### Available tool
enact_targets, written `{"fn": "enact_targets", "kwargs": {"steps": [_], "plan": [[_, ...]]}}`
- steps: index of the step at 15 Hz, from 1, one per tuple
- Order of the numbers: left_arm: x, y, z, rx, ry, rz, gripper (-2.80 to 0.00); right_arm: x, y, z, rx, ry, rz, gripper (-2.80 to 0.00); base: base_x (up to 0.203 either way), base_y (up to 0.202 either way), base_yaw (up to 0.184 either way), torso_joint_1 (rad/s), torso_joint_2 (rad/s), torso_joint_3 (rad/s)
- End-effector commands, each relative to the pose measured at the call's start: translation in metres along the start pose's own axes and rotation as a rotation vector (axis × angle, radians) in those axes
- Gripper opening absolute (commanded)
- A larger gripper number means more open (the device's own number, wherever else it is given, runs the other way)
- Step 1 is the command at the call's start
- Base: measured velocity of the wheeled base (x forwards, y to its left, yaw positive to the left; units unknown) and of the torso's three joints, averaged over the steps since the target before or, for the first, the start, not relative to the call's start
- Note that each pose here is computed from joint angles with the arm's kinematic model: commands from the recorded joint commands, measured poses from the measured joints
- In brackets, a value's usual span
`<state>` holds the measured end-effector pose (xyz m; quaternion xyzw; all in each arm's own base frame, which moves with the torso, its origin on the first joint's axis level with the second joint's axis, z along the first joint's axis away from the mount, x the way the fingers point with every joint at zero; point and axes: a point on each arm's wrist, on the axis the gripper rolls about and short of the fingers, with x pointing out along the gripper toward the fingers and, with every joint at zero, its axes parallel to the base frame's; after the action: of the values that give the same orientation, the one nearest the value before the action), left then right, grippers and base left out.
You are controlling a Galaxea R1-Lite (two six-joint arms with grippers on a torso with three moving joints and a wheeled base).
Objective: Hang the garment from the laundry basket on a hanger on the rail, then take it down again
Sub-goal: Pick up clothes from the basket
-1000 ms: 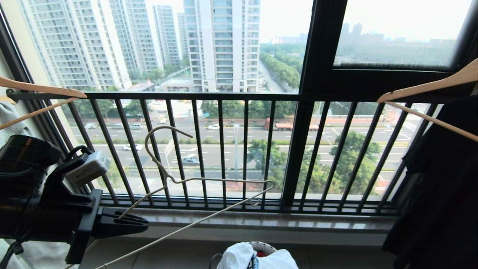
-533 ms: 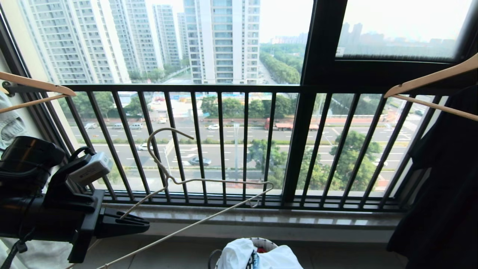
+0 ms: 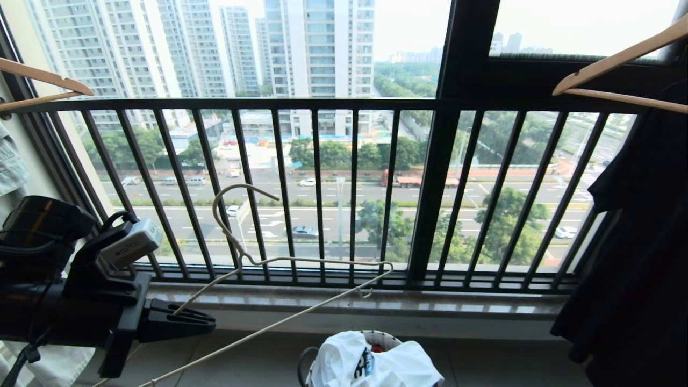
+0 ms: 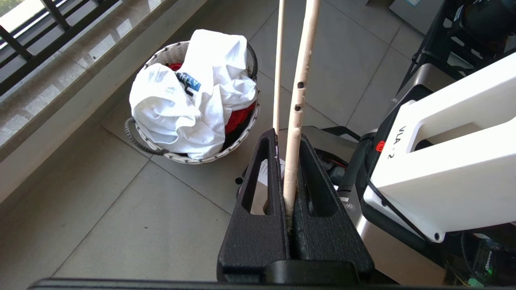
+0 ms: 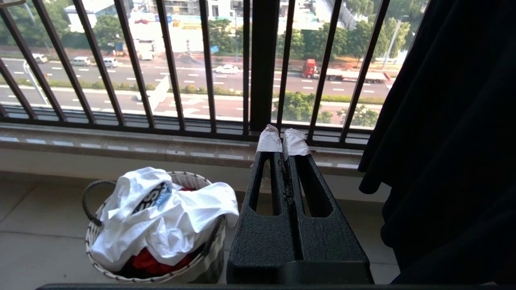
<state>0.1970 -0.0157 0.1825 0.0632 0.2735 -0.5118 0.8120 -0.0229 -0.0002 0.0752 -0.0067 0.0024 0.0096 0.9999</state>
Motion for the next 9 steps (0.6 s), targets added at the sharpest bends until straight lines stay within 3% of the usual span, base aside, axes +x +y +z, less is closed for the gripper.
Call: {"fn": "enact_targets", "kwargs": {"steps": [1, 9], "plan": [[0.0003, 0.0002, -0.0005, 0.0, -0.001, -0.005, -2.8, 0.0002, 0.0, -0.0003, 0.0, 0.003, 0.001, -2.8, 0.0, 0.0, 0.0, -0.227, 0.54, 0.317], [0.0, 0.0, 0.0001, 0.002, -0.002, -0.004, -2.8, 0.0002, 0.0, -0.0003, -0.002, 0.003, 0.001, -2.8, 0.0, 0.0, 0.0, -0.2, 0.51, 0.309]]}}
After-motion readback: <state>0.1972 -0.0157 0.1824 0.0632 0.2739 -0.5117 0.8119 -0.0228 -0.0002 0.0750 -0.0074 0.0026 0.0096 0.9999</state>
